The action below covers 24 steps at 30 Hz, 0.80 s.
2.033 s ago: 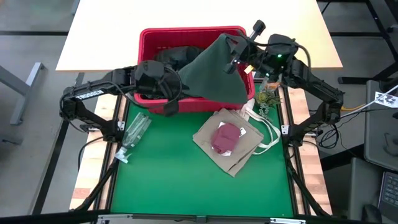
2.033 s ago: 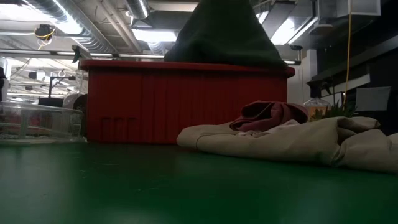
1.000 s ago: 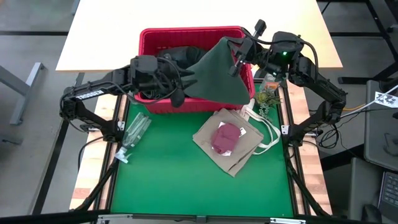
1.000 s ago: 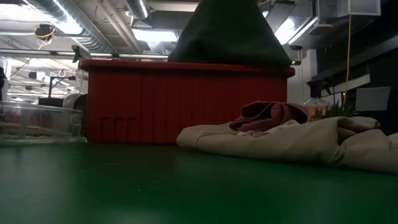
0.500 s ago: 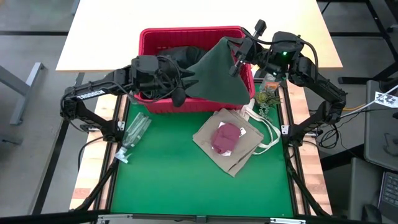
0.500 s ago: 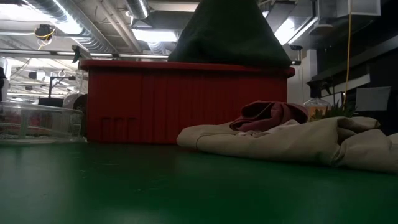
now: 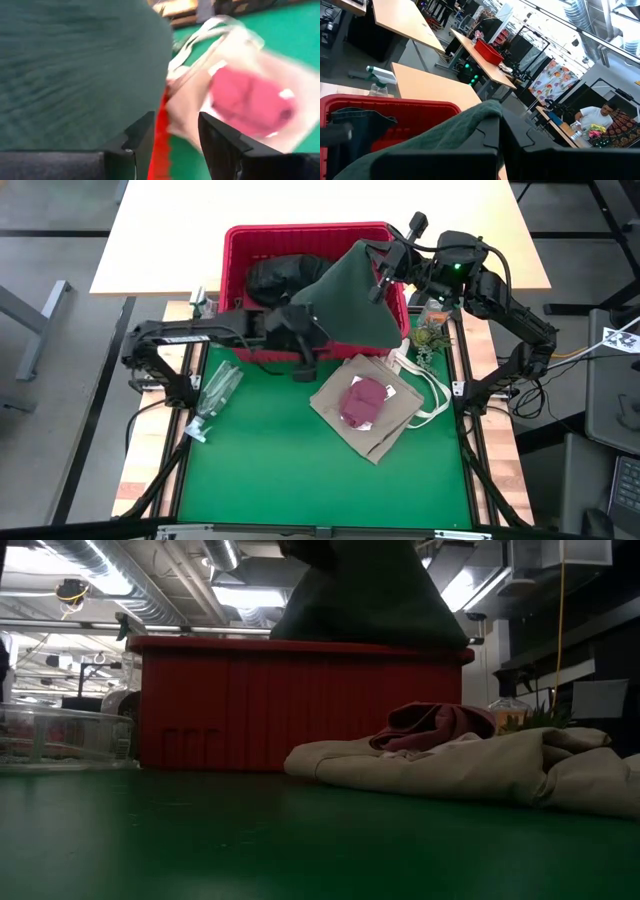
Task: Fold laundry
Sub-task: Fold the green polo shirt
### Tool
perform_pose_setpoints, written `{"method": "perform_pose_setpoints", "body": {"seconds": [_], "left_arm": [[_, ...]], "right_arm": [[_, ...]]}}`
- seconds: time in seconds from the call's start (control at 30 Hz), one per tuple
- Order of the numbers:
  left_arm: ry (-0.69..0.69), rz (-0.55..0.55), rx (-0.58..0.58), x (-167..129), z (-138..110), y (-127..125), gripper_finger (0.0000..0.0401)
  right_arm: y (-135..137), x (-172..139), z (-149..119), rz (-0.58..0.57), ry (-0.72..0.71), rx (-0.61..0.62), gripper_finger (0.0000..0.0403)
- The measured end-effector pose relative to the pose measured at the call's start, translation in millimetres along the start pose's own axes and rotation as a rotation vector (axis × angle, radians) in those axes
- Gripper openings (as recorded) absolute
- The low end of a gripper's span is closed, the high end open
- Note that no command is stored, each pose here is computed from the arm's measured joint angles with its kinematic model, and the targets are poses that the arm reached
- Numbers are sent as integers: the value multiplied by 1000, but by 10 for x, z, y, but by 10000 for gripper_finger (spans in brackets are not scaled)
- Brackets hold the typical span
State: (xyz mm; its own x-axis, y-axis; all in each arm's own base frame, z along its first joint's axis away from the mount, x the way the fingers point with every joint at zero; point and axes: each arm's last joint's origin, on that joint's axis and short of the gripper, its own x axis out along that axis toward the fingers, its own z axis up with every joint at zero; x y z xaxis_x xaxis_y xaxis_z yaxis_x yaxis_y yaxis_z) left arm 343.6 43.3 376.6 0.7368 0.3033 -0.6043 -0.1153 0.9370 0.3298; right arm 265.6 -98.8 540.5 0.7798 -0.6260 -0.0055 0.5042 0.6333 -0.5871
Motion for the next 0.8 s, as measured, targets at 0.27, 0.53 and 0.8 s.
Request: {"method": "perform_pose_setpoints", "body": {"seconds": [0.27,0.53,0.8], "left_arm": [[172,263,246,308,-55,-129,147],[239,295,389,454,-89,-171,147],[262,310,416,627,-127,-90,147]], "right_arm": [[-1,0,-1,0,0,0,1],[0,1,-1,0,0,-1,1],[0,1,-1,0,0,-1,1]]}}
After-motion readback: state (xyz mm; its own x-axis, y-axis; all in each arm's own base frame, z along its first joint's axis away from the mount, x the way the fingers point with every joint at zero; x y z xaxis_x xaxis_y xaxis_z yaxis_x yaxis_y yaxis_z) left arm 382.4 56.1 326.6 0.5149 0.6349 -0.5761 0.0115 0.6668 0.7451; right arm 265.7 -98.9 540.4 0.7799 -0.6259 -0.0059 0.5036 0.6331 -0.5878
